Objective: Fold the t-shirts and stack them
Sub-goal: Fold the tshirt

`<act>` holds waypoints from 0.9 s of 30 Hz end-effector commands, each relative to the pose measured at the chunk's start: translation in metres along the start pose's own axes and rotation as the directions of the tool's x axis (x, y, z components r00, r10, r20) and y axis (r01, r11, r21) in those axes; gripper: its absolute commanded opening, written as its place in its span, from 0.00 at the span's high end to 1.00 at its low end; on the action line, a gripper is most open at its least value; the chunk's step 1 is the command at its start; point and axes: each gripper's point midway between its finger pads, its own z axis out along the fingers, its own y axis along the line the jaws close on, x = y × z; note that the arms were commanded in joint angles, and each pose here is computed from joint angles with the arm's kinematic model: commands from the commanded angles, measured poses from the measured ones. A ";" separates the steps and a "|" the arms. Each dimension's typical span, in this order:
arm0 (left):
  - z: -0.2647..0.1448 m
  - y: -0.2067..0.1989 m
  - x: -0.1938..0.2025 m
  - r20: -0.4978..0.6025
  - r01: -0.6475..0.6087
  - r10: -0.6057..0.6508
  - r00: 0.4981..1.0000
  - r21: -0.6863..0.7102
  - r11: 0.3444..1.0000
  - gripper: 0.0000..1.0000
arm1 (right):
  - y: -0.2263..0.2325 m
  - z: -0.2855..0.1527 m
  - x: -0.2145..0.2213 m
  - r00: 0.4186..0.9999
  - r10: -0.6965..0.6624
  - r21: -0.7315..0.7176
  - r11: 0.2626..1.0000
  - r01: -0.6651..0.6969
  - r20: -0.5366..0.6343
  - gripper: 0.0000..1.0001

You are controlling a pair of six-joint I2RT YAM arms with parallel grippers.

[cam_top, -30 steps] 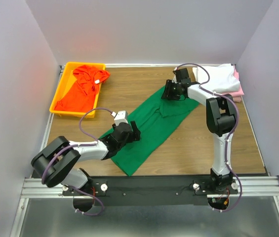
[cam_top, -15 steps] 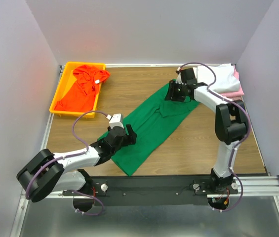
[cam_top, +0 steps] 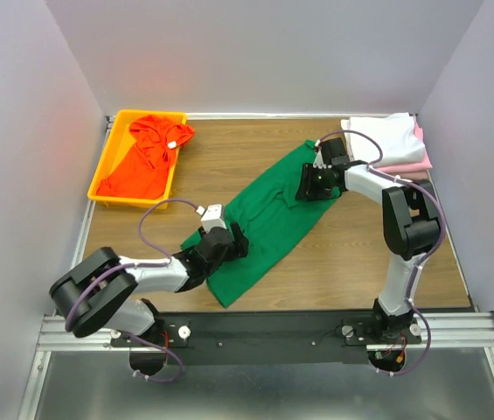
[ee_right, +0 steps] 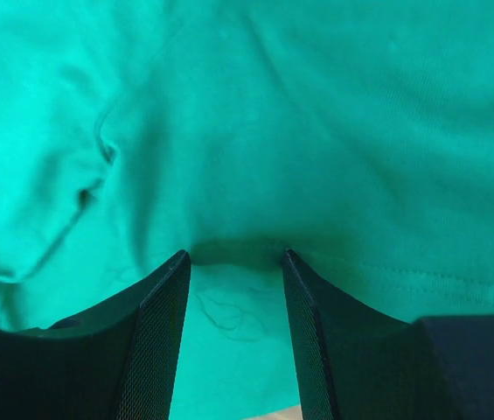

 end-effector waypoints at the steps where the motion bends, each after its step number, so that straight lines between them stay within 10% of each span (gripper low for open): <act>1: 0.002 0.012 0.050 -0.135 -0.026 0.017 0.991 -0.062 0.998 0.23 | -0.012 0.024 0.018 0.998 -0.004 0.036 0.999 0.006 -0.068 0.46; 27: -0.039 -0.103 0.170 -0.411 -0.052 0.122 0.904 0.178 0.983 0.22 | -0.012 0.098 -0.032 0.991 -0.053 0.027 0.998 0.056 -0.119 0.46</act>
